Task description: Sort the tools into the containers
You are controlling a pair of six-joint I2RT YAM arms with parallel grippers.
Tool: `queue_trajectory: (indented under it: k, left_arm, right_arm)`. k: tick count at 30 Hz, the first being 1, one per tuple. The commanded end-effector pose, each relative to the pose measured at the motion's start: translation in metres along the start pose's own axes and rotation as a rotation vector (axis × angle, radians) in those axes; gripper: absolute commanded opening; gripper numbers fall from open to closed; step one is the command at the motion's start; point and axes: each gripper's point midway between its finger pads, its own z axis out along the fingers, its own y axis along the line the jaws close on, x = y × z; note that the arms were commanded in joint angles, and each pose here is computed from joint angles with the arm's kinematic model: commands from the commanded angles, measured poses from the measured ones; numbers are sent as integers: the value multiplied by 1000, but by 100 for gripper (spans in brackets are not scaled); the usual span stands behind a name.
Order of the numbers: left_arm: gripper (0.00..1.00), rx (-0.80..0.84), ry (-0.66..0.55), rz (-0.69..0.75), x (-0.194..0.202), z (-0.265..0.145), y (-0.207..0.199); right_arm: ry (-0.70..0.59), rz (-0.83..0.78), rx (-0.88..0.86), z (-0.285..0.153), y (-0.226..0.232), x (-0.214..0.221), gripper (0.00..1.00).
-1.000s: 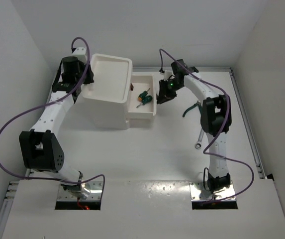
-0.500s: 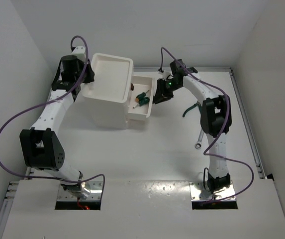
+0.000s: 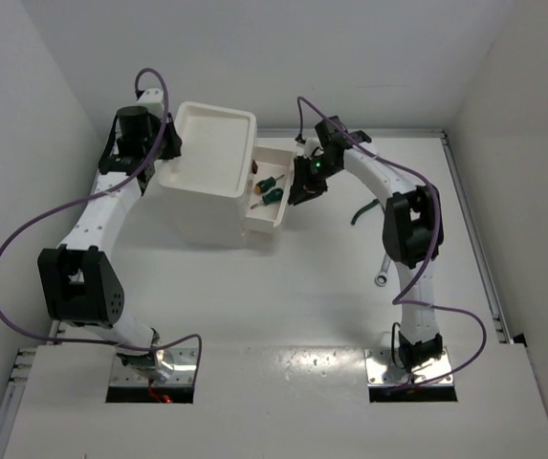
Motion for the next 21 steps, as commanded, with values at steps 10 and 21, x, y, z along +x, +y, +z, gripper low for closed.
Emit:
queue_trajectory:
  k: [10,21]
  left_arm:
    - [0,139,498,-207,162,6,-40]
    - [0,160,500,-203,164,6,-42]
  right_arm:
    - [-225,-120,-15,-6,41,-65,23]
    - [-239,-179,-74,21,68,-78,31]
